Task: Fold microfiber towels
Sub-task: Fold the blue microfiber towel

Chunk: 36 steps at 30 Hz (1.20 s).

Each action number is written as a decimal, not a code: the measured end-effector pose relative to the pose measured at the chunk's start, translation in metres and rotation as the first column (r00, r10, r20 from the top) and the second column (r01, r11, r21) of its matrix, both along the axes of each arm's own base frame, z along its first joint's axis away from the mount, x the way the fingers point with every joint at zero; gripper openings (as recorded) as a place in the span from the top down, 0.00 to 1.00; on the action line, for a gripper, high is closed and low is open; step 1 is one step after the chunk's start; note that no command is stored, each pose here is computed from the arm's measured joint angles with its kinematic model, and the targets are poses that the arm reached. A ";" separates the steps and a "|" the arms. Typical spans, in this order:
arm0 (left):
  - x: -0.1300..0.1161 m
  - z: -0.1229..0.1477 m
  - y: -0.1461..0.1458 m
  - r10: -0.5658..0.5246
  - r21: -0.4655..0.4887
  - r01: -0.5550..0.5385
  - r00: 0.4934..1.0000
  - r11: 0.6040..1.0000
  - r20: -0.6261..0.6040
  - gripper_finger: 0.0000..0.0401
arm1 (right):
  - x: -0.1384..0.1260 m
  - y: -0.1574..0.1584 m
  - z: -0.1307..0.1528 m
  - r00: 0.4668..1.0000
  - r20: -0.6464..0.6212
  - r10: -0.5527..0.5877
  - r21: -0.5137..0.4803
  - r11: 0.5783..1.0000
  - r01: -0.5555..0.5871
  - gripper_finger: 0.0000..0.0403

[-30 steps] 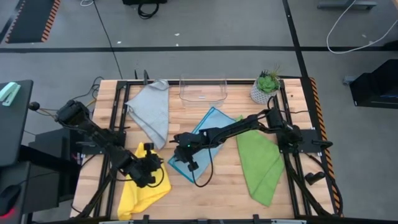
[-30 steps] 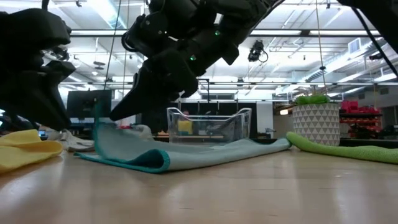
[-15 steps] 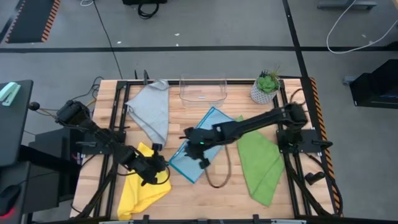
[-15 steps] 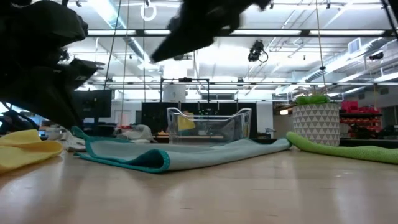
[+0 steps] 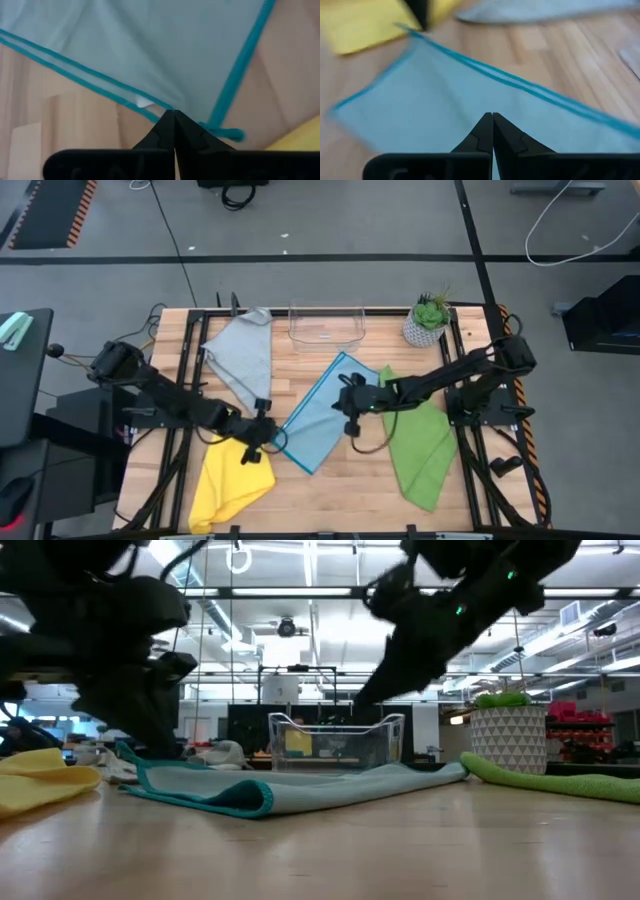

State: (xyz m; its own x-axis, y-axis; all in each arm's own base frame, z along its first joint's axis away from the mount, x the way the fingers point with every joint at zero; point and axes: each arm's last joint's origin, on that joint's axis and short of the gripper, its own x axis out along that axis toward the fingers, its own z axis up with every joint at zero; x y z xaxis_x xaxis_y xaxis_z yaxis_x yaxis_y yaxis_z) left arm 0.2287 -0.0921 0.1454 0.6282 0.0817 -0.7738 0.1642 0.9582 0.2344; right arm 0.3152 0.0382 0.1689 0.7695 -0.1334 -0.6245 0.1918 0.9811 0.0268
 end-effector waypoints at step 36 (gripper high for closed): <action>0.049 -0.041 -0.061 -0.120 -0.257 0.167 0.975 0.952 0.188 0.99 | 0.023 0.033 -0.023 0.976 -0.015 -0.216 0.172 0.961 0.215 0.98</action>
